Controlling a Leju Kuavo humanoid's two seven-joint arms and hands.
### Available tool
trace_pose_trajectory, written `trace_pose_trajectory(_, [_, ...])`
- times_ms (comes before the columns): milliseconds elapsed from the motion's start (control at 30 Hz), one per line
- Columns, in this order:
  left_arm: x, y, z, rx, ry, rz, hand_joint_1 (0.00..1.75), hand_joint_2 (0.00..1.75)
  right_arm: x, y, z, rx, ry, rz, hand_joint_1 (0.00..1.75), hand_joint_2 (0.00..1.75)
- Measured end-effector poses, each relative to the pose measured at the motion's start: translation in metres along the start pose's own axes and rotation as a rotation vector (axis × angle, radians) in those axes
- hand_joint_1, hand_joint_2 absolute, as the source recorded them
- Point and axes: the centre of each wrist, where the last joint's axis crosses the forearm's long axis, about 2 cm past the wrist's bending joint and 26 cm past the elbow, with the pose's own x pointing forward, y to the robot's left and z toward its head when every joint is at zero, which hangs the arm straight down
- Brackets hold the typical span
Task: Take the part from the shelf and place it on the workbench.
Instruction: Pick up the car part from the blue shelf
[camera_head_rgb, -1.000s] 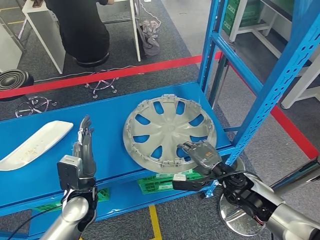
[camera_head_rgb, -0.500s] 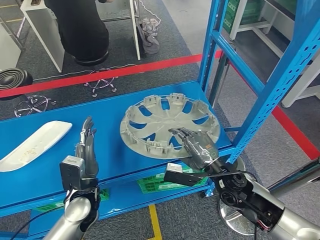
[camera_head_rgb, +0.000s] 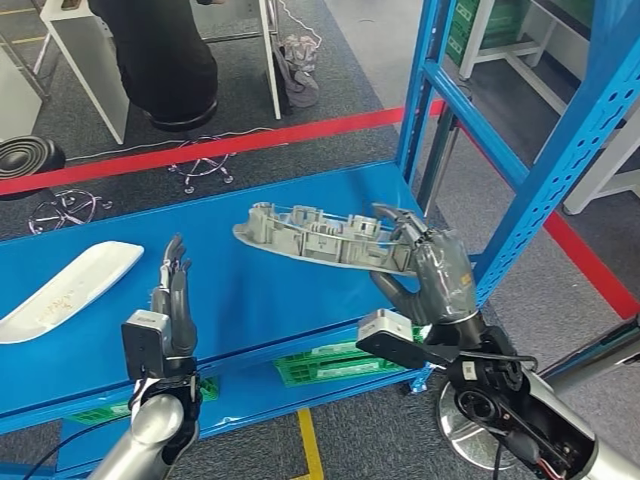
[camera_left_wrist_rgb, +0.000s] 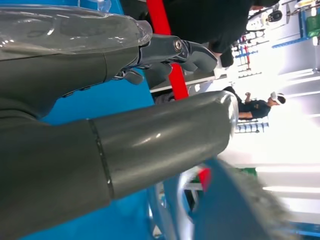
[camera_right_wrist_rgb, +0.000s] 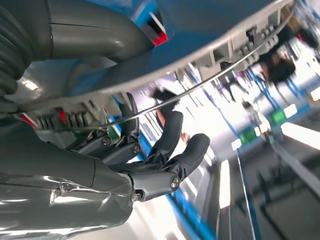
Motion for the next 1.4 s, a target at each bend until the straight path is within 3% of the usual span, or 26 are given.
trace_pose_trajectory(333, [0.000,0.000,0.003,0.018,0.006,-0.017,0.00,0.00,0.014,-0.025,-0.001,-0.255,-0.068,-0.010,1.75,1.75])
trace_pose_trajectory(733, [-0.001,-0.001,0.009,0.019,0.022,-0.019,0.00,0.00,0.035,-0.049,0.002,-0.415,-0.219,0.170,1.75,1.75])
trace_pose_trajectory(867, [0.000,-0.002,0.009,0.023,0.027,-0.012,0.00,1.75,0.041,-0.055,0.002,-0.461,-0.242,0.203,1.75,1.75])
trace_pose_trajectory(1400, [0.001,-0.006,0.012,0.032,-0.034,-0.059,0.00,1.75,0.056,-0.071,-0.002,-0.564,-0.274,0.260,1.75,1.75])
